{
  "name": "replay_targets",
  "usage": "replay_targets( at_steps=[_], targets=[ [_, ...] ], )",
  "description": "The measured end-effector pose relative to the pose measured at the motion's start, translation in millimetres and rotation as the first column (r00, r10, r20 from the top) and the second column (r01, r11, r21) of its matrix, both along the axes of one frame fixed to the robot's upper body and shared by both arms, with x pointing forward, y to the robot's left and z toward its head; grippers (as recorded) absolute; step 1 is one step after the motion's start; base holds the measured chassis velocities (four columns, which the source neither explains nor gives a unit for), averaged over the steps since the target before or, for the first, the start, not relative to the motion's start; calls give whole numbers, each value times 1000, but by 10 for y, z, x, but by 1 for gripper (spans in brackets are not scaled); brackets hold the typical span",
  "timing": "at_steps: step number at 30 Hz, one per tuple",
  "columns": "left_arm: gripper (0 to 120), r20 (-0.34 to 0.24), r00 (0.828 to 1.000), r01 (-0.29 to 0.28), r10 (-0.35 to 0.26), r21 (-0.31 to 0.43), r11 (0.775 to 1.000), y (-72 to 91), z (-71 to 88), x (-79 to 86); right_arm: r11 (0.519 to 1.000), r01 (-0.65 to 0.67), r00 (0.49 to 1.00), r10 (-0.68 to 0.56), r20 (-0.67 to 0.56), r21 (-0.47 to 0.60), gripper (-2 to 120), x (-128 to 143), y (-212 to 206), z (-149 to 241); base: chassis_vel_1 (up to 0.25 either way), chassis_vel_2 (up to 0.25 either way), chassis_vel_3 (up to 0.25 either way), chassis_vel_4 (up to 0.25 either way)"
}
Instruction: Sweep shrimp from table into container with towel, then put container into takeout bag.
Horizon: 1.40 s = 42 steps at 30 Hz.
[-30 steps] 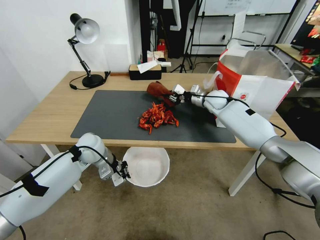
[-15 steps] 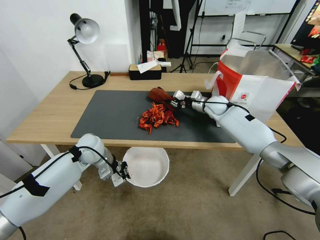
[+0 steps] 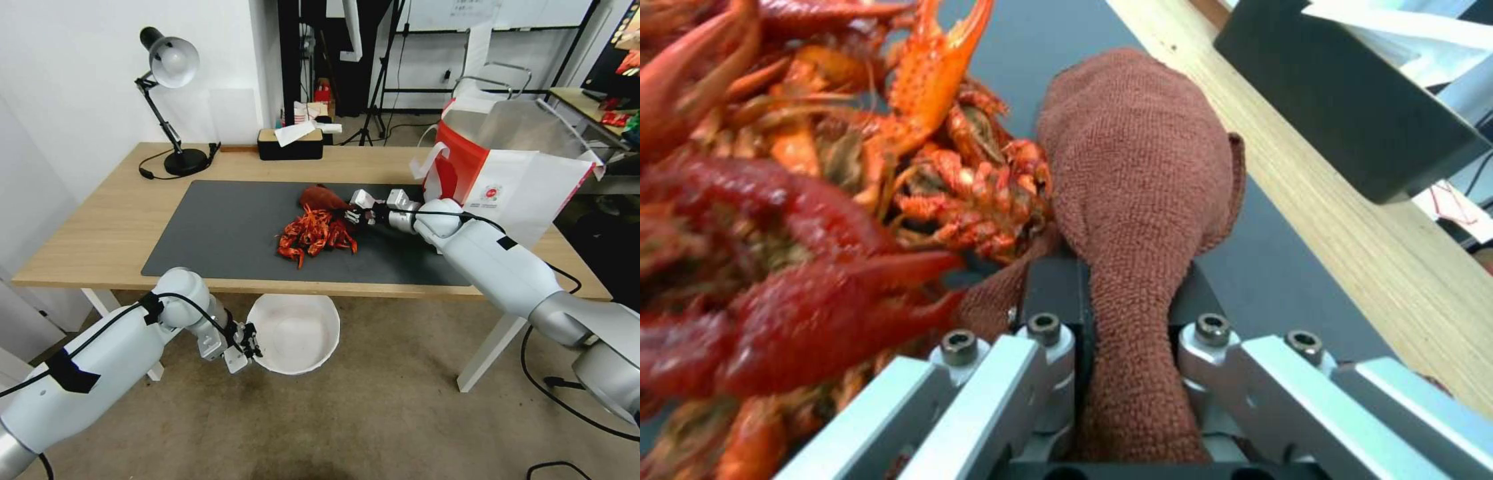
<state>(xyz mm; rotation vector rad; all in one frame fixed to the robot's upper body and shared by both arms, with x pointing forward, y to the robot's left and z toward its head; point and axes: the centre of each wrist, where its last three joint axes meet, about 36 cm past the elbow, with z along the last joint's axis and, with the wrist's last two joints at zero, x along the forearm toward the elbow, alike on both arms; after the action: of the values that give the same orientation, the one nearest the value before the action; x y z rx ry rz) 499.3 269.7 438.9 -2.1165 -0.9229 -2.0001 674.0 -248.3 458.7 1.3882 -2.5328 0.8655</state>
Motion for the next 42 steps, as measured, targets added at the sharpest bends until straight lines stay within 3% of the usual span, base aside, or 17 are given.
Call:
replay_targets(
  at_steps=[24,32,42],
  targets=[
    [0,-6,1000,-4,4,-15,1000,-33,-31,37,999,-32,999,33,-27,31,7,-344,-113,-132,0,0,0,0],
    [0,-24,1000,9,-9,-33,999,-161,-70,46,999,-18,999,20,-36,38,7,-487,-208,-165,0,0,0,0],
    [0,-15,1000,5,-6,-47,999,-282,10,161,999,0,999,3,-51,51,7,-631,-293,-169,0,0,0,0]
  ],
)
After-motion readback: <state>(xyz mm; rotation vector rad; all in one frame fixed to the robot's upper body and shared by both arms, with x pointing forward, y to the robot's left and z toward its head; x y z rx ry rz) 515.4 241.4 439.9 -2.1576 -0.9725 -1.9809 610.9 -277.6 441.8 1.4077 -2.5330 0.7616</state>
